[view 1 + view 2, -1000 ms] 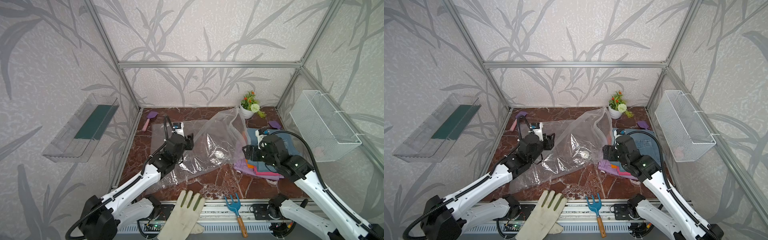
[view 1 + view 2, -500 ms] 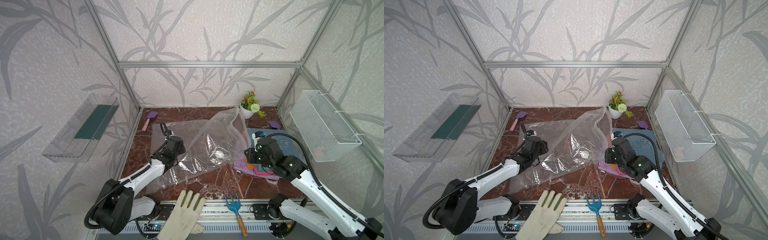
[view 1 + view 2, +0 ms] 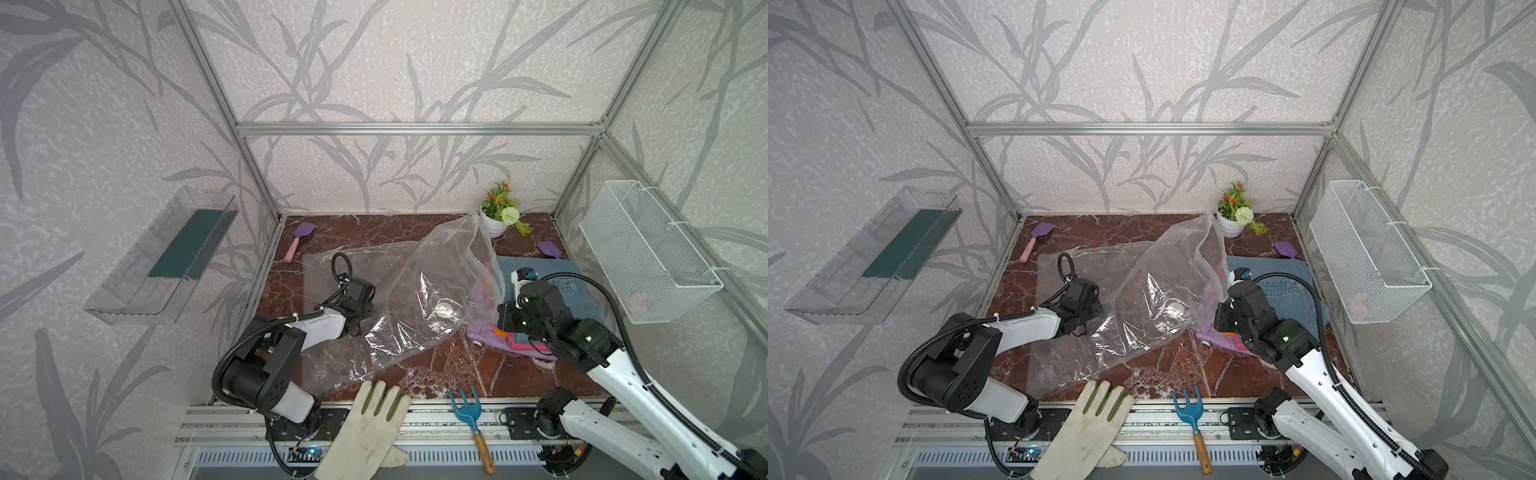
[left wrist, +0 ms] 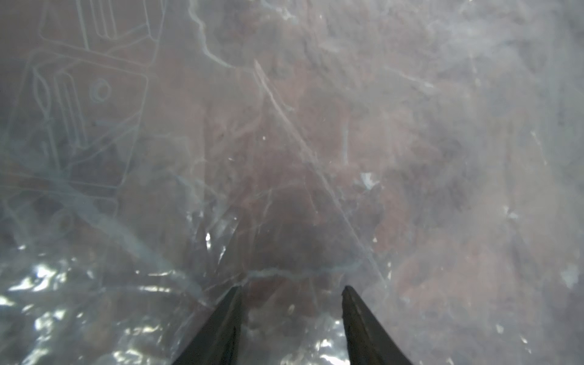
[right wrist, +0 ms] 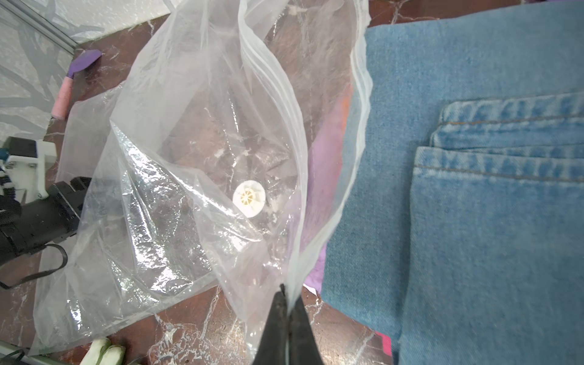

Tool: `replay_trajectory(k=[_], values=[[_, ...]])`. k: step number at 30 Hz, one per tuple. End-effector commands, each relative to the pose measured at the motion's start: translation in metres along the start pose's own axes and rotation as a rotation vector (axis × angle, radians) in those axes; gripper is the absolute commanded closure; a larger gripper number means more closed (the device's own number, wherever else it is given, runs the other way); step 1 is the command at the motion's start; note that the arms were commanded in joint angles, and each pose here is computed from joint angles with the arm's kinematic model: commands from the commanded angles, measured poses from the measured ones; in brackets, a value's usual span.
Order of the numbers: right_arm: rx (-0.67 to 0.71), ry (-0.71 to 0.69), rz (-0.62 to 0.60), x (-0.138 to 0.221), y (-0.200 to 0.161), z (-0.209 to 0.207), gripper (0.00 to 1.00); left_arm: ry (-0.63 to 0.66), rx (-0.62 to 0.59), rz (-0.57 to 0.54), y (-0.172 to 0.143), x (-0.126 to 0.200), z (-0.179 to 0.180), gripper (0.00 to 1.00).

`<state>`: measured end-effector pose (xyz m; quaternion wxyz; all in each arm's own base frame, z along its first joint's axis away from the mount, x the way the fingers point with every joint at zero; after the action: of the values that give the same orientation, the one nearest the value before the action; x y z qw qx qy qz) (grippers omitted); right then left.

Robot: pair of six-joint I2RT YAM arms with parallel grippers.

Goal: Take the trousers out of the vacuum bag
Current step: Adjust the vacuum bag at the center of the board.

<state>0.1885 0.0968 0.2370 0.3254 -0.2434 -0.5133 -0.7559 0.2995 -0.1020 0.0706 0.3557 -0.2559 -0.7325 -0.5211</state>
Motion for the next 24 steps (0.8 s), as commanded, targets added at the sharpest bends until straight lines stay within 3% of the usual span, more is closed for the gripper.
replay_trajectory(k=[1, 16, 24], values=[[-0.016, -0.080, 0.008, 0.004, -0.009, -0.018, 1.00, 0.049, 0.041, 0.057, -0.011, -0.012, 0.008, 0.48], [-0.091, -0.245, 0.029, 0.029, -0.037, -0.066, 1.00, 0.113, 0.102, 0.129, -0.019, -0.032, 0.028, 0.52], [-0.161, -0.304, -0.037, 0.054, -0.031, -0.075, 1.00, 0.129, 0.141, 0.123, -0.013, -0.034, 0.037, 0.54]])
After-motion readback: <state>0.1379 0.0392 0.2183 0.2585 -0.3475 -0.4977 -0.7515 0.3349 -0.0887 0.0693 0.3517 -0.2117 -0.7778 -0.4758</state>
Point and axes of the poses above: each gripper's point midway between its finger pads, its own x axis back along the fingers, its own z axis along the line the jaws close on, y = z × x, the point moved 6 cm from there along x, back along the fingers, and after that the axes turned 6 degrees about -x, right-handed, at the moved point
